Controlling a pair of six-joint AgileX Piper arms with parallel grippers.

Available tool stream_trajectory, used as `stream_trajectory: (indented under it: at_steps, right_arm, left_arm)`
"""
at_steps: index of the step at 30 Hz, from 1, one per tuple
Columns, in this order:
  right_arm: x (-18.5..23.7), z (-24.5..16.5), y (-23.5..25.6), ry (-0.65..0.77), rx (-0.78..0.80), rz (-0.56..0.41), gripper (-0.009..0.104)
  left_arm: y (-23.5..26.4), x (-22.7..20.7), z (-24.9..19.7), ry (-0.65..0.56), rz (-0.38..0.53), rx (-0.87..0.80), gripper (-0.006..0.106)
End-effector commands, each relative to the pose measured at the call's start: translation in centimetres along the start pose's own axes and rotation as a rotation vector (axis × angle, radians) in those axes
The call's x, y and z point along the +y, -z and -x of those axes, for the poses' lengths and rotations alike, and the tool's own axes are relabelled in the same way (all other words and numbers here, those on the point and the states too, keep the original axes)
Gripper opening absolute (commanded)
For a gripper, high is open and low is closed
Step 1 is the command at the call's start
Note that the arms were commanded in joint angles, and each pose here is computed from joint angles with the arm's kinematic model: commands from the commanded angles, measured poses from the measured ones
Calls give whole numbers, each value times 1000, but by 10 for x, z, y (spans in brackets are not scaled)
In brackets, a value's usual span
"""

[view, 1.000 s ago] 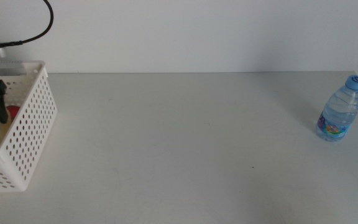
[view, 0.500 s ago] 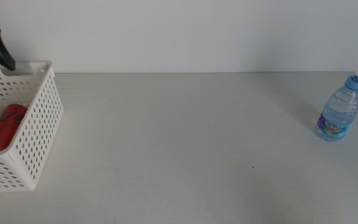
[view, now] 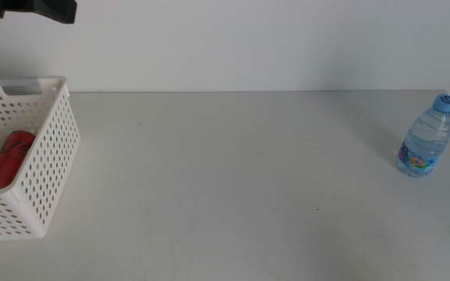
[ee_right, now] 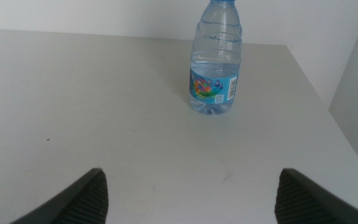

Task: Use arms to grab the bottles and put them into the dustbin to the left of the table.

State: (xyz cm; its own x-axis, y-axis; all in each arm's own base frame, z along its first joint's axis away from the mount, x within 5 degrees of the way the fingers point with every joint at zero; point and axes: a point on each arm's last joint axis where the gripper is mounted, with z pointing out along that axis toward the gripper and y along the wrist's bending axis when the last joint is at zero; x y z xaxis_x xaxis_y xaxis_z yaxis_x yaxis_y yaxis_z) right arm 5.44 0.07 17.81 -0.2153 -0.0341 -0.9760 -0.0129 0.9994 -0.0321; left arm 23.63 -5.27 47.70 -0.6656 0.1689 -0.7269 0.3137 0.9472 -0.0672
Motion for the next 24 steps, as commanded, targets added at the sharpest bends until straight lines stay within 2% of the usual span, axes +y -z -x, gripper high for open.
stream_trajectory:
  at_steps: [1,7,12,19,24]
  right_arm:
    - [-1,10,3,14,-101,-15,78]
    - [-1,10,3,14,-101,-15,78]
    - [-1,10,3,14,-101,-15,78]
    - [-1,10,3,14,-101,-15,78]
    - [-1,10,3,14,-101,-15,78]
  left_arm:
    - [35,-21,2,-40,16,-131,94]
    - [49,-63,-8,-198,-83,-143,94]
    - [54,-79,-21,-259,-157,-158,94]
    - [54,-66,-81,-249,-183,-231,94]
    - [45,-59,-141,-194,-269,-271,94]
